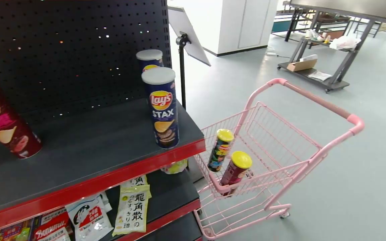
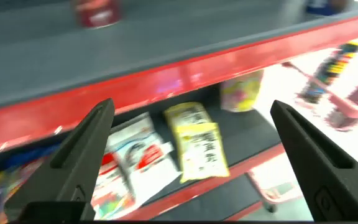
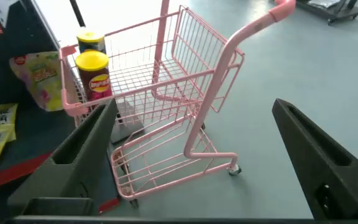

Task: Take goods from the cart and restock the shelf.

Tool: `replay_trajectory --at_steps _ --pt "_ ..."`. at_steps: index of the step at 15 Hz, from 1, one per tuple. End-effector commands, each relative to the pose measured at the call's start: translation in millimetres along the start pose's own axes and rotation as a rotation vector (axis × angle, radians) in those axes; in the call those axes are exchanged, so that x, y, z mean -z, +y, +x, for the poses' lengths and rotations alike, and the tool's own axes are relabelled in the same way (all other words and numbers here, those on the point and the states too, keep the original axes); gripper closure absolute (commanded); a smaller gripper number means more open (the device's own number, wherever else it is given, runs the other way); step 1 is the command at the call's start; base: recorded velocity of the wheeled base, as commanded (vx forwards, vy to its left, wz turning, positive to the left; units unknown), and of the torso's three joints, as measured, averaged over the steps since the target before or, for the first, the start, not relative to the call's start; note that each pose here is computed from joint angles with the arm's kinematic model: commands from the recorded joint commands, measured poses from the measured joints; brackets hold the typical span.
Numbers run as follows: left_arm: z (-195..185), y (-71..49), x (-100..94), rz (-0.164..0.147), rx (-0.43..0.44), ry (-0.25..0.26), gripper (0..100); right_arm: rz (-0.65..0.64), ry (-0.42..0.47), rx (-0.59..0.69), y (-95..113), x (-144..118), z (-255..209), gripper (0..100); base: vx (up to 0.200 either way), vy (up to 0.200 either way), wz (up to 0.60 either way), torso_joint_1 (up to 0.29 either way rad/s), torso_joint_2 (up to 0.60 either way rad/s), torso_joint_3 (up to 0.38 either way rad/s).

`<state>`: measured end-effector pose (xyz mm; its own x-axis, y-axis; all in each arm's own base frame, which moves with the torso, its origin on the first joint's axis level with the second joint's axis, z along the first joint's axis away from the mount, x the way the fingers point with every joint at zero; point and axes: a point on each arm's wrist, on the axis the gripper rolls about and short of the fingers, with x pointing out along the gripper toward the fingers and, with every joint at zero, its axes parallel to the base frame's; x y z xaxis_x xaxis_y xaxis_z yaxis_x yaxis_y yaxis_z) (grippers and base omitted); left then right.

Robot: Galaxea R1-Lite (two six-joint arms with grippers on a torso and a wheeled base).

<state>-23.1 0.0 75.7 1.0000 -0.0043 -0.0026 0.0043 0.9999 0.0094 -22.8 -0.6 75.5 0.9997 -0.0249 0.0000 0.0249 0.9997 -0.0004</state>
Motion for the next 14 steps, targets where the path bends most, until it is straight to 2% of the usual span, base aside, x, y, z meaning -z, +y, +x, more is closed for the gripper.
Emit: replay_trajectory --at_steps 1,5,14 --pt "0.1 0.0 0.0 0.0 -0.001 0.001 0 -0.001 0.002 -0.002 0.0 0.0 0.1 0 0.0 0.0 0.0 0.0 0.0 0.0" --pt "0.1 0.0 0.0 0.0 -0.001 0.001 0 0.0 0.002 -0.002 0.0 0.0 0.1 0 0.0 0.0 0.0 0.0 0.0 0.0" --pt "0.1 0.0 0.0 0.0 -0.001 0.001 0 0.002 0.002 0.0 0.0 0.0 0.1 0 0.0 0.0 0.0 -0.146 0.38 0.226"
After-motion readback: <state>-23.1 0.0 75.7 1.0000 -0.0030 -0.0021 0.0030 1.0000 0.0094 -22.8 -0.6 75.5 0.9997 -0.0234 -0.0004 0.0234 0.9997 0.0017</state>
